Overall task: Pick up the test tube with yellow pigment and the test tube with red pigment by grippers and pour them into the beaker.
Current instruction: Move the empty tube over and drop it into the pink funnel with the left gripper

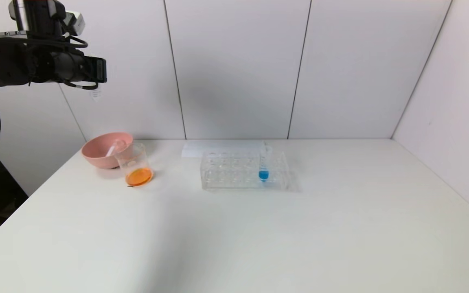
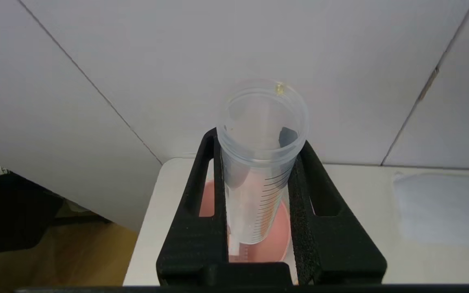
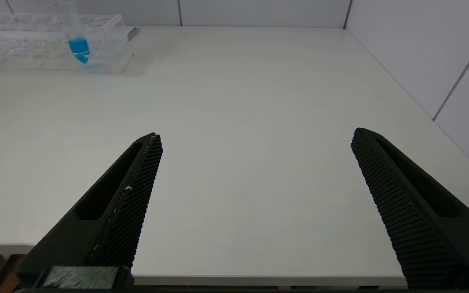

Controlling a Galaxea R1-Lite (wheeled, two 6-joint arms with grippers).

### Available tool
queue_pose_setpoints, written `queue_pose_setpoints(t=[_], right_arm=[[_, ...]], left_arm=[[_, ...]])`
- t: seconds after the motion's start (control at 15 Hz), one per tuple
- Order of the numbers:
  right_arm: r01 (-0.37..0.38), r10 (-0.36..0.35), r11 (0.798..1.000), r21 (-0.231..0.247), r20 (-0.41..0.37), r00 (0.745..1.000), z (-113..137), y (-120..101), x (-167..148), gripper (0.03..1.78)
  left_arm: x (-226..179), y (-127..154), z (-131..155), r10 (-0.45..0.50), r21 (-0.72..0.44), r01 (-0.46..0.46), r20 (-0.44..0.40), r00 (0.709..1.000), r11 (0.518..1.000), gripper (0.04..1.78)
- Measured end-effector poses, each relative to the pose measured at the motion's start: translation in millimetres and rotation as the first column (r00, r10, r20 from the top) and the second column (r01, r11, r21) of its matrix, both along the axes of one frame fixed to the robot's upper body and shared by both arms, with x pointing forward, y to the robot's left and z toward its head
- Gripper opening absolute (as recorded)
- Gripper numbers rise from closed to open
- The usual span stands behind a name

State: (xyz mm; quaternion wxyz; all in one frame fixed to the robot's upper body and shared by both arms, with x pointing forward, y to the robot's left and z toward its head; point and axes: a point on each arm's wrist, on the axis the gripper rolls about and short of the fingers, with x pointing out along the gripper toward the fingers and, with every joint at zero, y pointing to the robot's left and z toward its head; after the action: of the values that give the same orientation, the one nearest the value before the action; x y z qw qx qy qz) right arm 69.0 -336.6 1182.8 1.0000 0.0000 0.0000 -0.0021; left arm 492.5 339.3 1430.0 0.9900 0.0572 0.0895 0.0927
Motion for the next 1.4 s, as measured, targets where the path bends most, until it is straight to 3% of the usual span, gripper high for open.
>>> queue_pose_setpoints(t=[0.33, 0.6, 1.0, 1.4], right_arm=[[0.000, 0.000, 1.000, 0.000, 0.000, 1.000, 0.0, 0.0, 0.0, 1.70], [0.000, 0.000, 1.000, 0.000, 0.000, 1.000, 0.0, 0.0, 0.0, 1.70], [0.000, 0.000, 1.000, 0.000, 0.000, 1.000, 0.0, 0.0, 0.0, 1.70], [0.000, 0.000, 1.000, 0.000, 0.000, 1.000, 0.0, 0.0, 0.0, 1.70]], left_arm=[[5.5, 18.0, -11.2, 0.100, -0.071, -0.100, 0.008, 0.995, 0.992, 0.44], [26.5, 38.0, -43.8, 0.142, -0.088, -0.143, -0.015, 0.990, 0.986, 0.44], [61.0, 51.5, -103.1, 0.078, -0.182, -0.096, -0.100, 0.992, 0.979, 0.44], [72.5, 71.8, -135.9, 0.098, -0.189, -0.128, -0.162, 0.982, 0.974, 0.44]])
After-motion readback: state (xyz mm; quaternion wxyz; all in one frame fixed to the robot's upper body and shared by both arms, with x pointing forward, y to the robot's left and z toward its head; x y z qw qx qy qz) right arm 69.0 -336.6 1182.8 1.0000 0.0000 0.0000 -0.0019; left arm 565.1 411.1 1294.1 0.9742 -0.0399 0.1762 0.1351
